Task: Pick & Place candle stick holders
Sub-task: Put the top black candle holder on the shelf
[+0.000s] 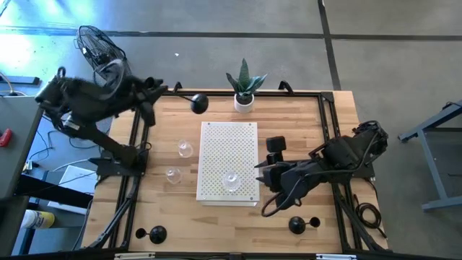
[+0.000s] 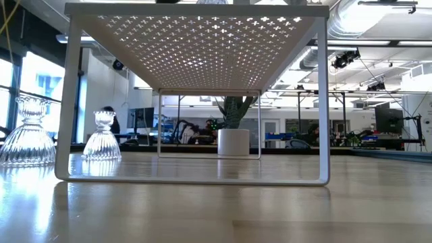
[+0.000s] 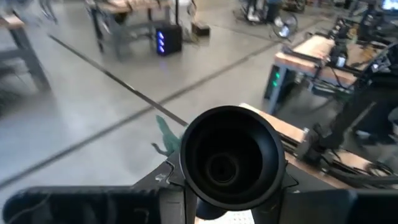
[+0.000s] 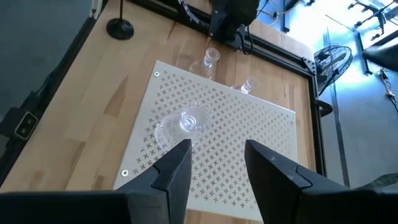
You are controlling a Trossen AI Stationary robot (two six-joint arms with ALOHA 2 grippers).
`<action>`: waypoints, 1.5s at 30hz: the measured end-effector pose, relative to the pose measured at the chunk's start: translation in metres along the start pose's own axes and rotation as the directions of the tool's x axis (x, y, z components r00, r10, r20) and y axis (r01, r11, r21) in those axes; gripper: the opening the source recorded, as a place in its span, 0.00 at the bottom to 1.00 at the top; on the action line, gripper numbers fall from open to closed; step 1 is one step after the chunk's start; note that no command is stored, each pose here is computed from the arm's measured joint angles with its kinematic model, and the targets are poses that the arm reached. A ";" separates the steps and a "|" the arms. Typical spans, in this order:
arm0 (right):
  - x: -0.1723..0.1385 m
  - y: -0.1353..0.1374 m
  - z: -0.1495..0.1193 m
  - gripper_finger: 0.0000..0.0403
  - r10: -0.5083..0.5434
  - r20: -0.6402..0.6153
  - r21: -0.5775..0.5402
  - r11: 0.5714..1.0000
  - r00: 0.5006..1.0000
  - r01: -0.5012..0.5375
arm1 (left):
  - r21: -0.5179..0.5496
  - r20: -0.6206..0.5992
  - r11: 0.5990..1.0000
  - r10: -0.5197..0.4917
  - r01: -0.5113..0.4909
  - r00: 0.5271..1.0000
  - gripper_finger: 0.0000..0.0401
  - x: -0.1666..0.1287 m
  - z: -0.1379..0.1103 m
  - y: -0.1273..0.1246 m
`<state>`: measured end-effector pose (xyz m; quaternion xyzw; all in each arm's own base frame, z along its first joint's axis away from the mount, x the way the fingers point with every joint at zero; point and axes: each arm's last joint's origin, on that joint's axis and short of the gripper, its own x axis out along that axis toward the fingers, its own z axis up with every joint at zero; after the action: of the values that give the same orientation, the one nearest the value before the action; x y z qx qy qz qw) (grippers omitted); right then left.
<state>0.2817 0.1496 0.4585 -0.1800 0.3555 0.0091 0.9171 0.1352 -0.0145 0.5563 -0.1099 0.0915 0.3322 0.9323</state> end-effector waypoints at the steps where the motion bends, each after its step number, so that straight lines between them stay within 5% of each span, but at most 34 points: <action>1: -0.002 -0.001 0.000 0.35 0.000 0.004 -0.001 1.000 1.000 0.000 | -0.007 -0.016 1.000 -0.017 0.017 1.000 0.23 0.006 0.002 0.001; 15: -0.002 -0.010 -0.001 0.35 -0.035 -0.002 -0.033 0.999 0.999 0.034 | -0.018 -0.341 0.967 -0.246 0.255 0.907 0.23 0.093 0.002 0.027; 22: -0.012 -0.026 -0.006 0.35 -0.070 -0.005 0.000 0.998 0.998 0.070 | 0.005 -0.494 0.959 -0.243 0.282 0.835 0.23 0.114 -0.010 0.036; 35: -0.012 -0.041 -0.012 0.35 -0.092 -0.045 0.015 0.996 0.995 0.092 | 0.043 -0.570 0.918 -0.302 0.395 0.764 0.23 0.151 -0.021 0.025; 45: -0.012 -0.041 -0.016 0.35 -0.095 -0.082 0.061 0.993 0.992 0.100 | 0.074 -0.540 0.904 -0.319 0.422 0.779 0.23 0.156 -0.018 0.023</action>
<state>0.2679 0.1076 0.4689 -0.1674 0.3822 -0.0545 0.9072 0.2378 0.0914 0.4976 -0.1207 0.3456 0.0896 0.9263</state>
